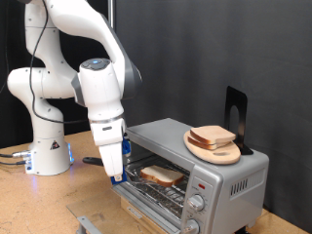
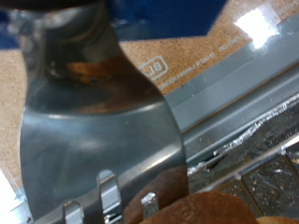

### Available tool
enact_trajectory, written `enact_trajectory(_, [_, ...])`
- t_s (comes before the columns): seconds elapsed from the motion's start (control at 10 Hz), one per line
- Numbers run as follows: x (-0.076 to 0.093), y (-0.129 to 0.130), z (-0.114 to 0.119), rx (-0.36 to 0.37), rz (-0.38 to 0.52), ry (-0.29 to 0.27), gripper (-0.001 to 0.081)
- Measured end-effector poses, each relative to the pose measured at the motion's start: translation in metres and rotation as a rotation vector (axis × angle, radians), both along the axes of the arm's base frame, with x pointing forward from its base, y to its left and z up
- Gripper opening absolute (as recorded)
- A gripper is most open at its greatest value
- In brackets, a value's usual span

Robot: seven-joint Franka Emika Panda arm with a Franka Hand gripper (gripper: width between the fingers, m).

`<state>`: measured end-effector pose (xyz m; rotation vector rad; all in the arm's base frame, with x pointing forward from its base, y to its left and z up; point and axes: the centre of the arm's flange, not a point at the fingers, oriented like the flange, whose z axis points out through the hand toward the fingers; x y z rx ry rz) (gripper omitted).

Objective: Make a piece of toast with the oven

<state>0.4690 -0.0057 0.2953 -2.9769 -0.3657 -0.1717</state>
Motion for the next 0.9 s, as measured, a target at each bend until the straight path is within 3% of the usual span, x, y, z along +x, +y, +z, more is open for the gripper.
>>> enact_trajectory(0.4, [-0.002, 0.017, -0.002, 0.004, 0.000, 0.009, 0.0325])
enact_trajectory(0.9, [-0.013, 0.002, -0.012, -0.006, 0.012, 0.022, 0.0325])
